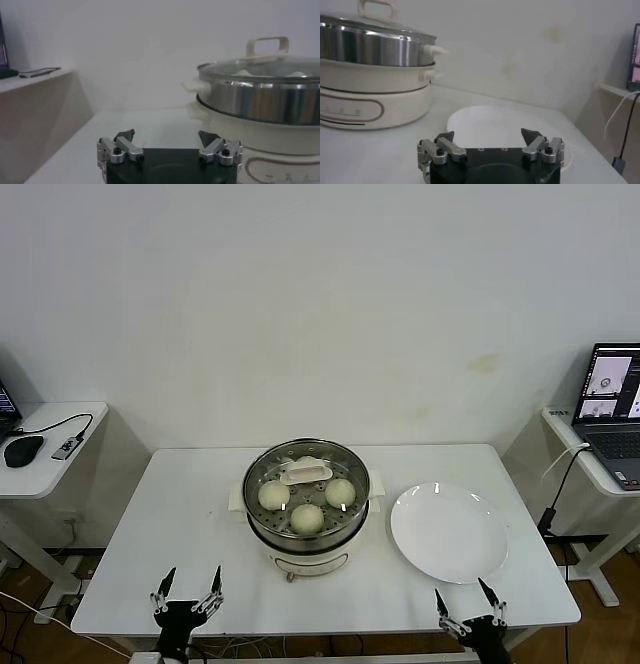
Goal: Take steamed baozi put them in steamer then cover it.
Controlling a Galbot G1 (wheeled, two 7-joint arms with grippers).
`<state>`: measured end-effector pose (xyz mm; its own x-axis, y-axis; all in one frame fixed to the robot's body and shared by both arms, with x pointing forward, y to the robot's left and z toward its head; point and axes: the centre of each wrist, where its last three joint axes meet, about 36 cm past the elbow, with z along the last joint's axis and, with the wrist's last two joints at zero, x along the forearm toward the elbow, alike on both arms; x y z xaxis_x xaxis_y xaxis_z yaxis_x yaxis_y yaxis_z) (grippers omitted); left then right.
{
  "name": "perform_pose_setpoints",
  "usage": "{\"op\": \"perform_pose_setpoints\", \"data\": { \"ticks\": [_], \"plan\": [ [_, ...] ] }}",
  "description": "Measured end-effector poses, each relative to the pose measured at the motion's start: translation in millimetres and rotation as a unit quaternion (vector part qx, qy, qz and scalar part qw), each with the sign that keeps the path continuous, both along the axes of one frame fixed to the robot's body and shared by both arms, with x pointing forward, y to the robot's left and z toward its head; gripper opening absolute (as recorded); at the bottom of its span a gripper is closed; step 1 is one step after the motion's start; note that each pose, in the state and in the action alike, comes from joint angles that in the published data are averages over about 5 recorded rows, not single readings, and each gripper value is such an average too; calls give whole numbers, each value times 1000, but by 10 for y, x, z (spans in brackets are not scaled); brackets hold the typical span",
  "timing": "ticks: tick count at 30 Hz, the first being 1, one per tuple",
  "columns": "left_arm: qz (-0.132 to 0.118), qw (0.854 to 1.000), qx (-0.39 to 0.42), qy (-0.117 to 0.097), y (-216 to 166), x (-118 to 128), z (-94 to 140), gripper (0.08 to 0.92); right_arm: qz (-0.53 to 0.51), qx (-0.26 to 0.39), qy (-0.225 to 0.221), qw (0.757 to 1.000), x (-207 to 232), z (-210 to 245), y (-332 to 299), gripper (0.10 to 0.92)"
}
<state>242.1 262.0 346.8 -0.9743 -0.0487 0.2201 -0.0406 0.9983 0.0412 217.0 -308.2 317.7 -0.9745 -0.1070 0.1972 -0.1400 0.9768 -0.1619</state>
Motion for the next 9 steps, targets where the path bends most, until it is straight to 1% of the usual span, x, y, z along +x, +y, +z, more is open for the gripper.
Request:
{"op": "perform_pose_setpoints", "data": {
  "ticks": [9],
  "plan": [
    [-2,1000,-4,9,38,-52,-83,823,5,6,4,1000,-16,7,35,823]
  ]
}}
